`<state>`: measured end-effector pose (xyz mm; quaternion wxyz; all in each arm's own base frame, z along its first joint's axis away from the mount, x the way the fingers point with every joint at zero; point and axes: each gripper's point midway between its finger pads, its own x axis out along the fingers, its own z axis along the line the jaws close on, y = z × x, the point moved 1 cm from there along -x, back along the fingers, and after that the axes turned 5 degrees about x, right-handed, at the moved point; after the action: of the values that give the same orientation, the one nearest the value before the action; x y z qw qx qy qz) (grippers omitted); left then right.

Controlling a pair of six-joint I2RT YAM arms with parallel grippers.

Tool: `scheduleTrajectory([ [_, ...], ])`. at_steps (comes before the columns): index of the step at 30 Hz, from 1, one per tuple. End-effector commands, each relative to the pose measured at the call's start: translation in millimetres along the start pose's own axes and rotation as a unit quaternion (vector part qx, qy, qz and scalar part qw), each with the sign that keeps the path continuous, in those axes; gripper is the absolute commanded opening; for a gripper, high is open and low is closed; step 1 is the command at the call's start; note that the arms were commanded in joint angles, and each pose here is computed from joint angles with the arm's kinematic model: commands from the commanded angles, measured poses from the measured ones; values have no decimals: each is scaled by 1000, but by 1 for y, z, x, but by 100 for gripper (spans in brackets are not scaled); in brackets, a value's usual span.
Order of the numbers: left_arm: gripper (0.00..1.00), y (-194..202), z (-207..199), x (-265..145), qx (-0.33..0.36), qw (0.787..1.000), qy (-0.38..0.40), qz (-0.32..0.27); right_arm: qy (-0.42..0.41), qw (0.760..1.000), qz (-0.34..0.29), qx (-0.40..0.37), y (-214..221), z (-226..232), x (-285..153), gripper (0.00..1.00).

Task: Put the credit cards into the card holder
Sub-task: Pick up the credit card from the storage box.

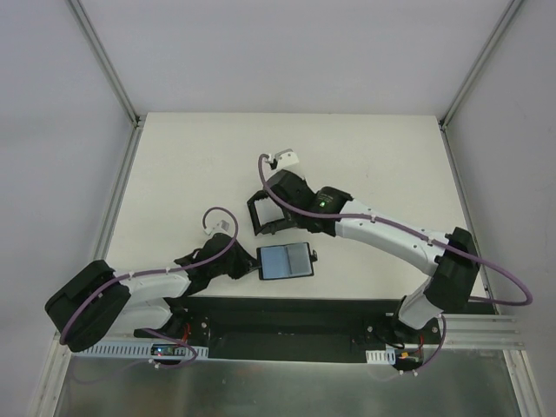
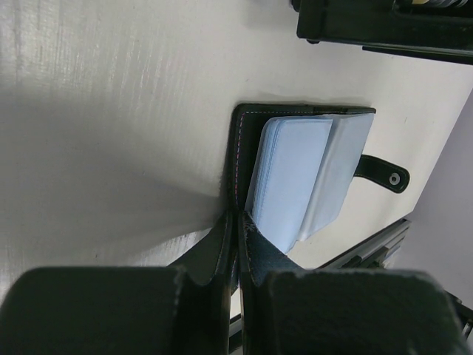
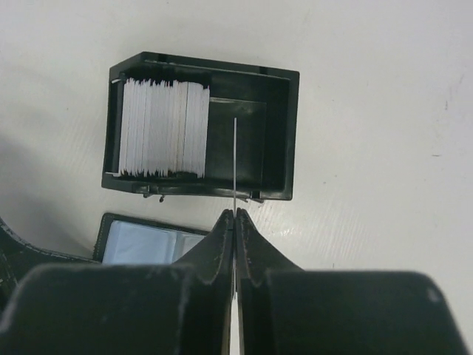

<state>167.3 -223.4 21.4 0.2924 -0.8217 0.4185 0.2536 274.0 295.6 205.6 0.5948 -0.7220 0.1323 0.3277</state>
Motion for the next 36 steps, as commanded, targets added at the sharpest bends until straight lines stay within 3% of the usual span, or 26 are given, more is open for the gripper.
scheduleTrajectory([
  [1,0,8,26,-4,10,999,-47,14,102,994,-40,30,1,-25,-17,0],
  [3,0,9,27,-5,11,999,-46,14,86,995,-25,51,13,-19,-22,0],
  [5,0,8,27,-6,11,999,-45,13,2,996,4,86,30,3,-26,0],
  [6,0,9,28,-7,11,999,-44,13,-87,988,5,125,32,28,-35,0],
  [8,0,9,30,-8,11,999,-46,12,-180,969,12,170,51,51,-40,0],
  [11,0,10,32,-9,11,999,-46,13,-240,944,36,222,78,61,-49,0],
  [24,0,13,36,-10,12,999,-47,17,-291,900,96,309,143,61,-19,0],
  [36,0,13,37,-9,14,998,-50,20,-306,883,128,332,168,53,4,0],
])
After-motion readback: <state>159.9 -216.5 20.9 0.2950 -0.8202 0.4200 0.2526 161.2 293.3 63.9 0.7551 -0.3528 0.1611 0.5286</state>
